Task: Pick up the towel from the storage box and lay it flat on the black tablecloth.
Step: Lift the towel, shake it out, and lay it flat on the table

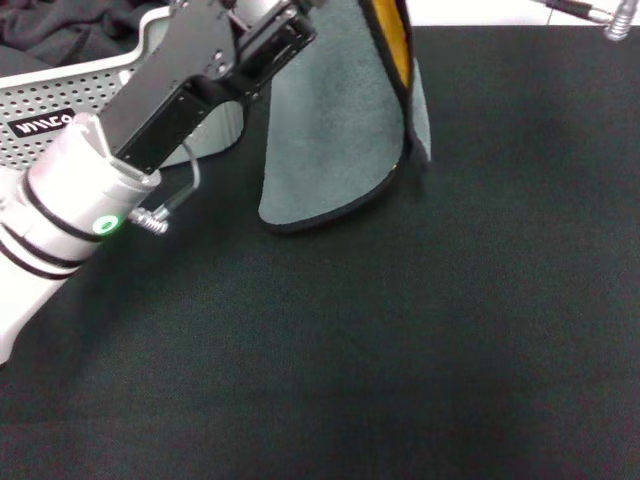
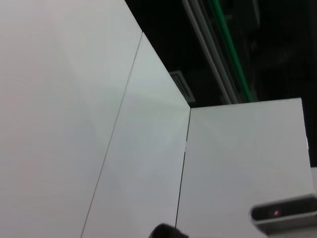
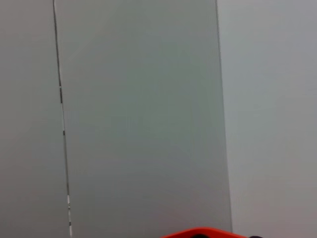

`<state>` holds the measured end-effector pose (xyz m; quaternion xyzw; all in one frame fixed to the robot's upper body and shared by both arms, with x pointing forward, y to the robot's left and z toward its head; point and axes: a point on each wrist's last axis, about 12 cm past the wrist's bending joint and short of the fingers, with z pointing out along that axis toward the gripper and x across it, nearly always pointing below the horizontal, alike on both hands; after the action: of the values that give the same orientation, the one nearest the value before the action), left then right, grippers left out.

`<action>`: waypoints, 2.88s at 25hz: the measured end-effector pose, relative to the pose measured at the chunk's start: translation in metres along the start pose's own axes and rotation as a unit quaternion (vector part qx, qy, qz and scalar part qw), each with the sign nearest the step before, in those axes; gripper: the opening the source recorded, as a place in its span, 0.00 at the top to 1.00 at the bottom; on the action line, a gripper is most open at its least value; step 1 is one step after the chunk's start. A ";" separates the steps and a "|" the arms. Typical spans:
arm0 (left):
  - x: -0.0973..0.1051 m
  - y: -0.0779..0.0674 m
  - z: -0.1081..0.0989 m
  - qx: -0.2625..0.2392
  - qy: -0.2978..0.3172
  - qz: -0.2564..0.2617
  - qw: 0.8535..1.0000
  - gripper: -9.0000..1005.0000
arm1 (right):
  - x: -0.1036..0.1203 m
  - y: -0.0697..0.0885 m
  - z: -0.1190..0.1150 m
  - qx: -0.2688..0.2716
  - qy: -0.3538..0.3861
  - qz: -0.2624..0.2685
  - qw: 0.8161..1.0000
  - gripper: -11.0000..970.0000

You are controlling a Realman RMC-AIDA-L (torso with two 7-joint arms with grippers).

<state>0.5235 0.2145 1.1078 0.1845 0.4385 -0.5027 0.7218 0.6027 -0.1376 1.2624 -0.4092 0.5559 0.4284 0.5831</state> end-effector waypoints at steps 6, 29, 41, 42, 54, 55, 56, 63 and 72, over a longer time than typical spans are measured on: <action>0.004 0.003 0.007 -0.003 0.015 0.008 1.000 0.23 | -0.002 0.008 0.007 -0.019 -0.010 -0.011 1.000 0.98; 0.005 0.011 0.000 -0.048 0.021 0.040 0.998 0.23 | -0.018 0.015 -0.020 -0.066 -0.082 -0.007 0.994 0.98; 0.009 0.009 -0.011 -0.066 0.035 0.044 0.996 0.22 | -0.037 0.006 -0.069 -0.059 -0.178 0.007 0.982 0.98; 0.010 0.009 -0.010 -0.062 0.038 0.042 0.996 0.23 | -0.035 0.005 -0.069 -0.057 -0.179 0.011 0.982 0.98; 0.010 0.008 0.011 -0.018 0.038 0.043 0.998 0.23 | -0.006 -0.009 -0.047 -0.052 -0.174 0.059 0.982 0.98; 0.009 0.009 0.013 -0.021 0.033 0.045 0.998 0.23 | -0.003 -0.008 -0.045 -0.053 -0.171 0.058 0.982 0.98; 0.007 0.011 0.016 -0.025 0.026 0.048 0.998 0.23 | -0.002 -0.008 -0.044 -0.054 -0.168 0.056 0.983 0.98; 0.003 0.022 0.023 -0.058 0.012 0.061 0.996 0.23 | 0.005 -0.005 -0.029 -0.049 -0.150 0.041 0.987 0.98; 0.004 0.023 0.026 -0.058 0.016 0.064 0.996 0.23 | 0.009 -0.006 -0.012 -0.024 -0.131 0.017 0.991 0.98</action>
<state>0.5560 0.2039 1.1142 0.1779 0.4660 -0.4261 0.7548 0.6053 -0.1506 1.2528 -0.3541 0.4707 0.5014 0.6338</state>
